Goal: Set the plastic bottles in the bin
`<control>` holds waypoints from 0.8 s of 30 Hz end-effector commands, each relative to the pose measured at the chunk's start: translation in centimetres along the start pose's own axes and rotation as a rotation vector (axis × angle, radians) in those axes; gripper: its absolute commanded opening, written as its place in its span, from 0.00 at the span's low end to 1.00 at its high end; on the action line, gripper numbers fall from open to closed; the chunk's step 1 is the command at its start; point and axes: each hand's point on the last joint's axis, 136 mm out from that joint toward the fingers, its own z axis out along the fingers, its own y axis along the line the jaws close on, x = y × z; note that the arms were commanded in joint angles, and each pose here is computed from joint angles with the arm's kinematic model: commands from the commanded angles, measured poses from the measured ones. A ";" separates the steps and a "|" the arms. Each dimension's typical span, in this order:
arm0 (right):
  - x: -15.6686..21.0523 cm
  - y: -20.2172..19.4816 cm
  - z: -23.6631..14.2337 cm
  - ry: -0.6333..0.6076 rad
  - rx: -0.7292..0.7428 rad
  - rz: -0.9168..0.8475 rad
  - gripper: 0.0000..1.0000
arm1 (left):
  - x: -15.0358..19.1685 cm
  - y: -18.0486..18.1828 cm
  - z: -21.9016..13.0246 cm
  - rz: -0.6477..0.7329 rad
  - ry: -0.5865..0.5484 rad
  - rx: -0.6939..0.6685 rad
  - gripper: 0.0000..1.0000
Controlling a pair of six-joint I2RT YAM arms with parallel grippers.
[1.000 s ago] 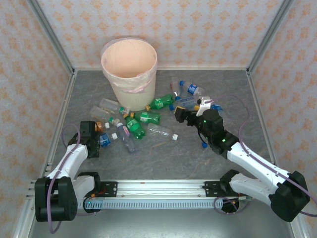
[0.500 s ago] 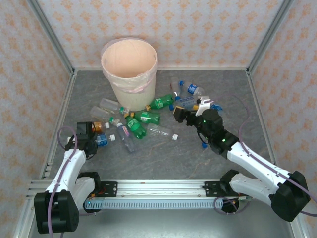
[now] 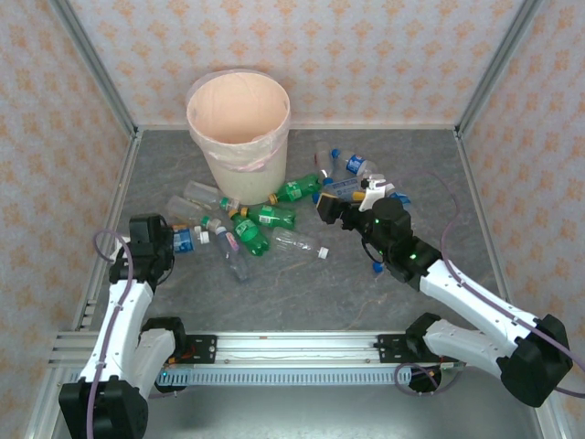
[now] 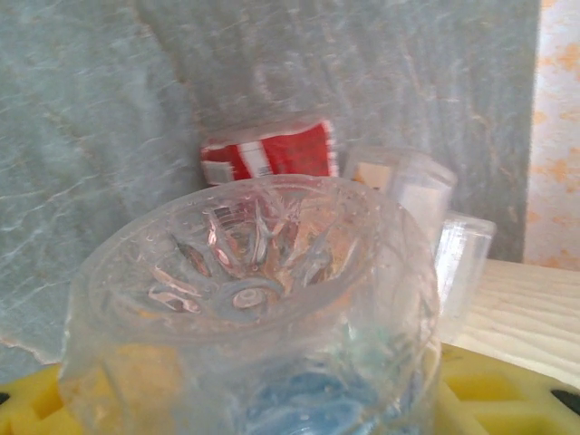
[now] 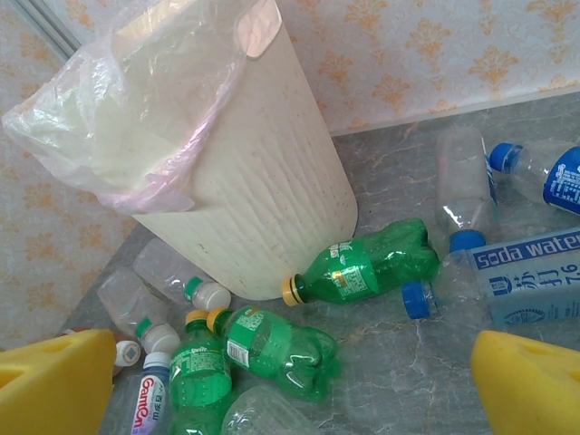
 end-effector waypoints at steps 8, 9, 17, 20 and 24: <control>-1.7 1.5 -0.5 -0.031 -0.031 0.032 1.00 | -2.8 -10.9 -6.1 0.117 -0.065 0.284 0.57; -1.9 1.6 -0.5 -0.034 -0.031 0.035 1.00 | -2.9 -12.3 -6.8 0.131 -0.060 0.314 0.57; -2.5 2.0 -0.5 -0.045 -0.043 0.056 1.00 | -3.2 -22.3 -11.4 0.169 -0.067 0.532 0.57; -2.6 2.4 -0.7 -0.045 -0.061 0.067 1.00 | -2.8 -26.4 -13.3 0.206 -0.085 0.591 0.57; -2.3 2.9 -0.8 -0.031 -0.083 0.083 1.00 | -0.3 -31.7 -14.5 0.304 -0.082 0.653 0.56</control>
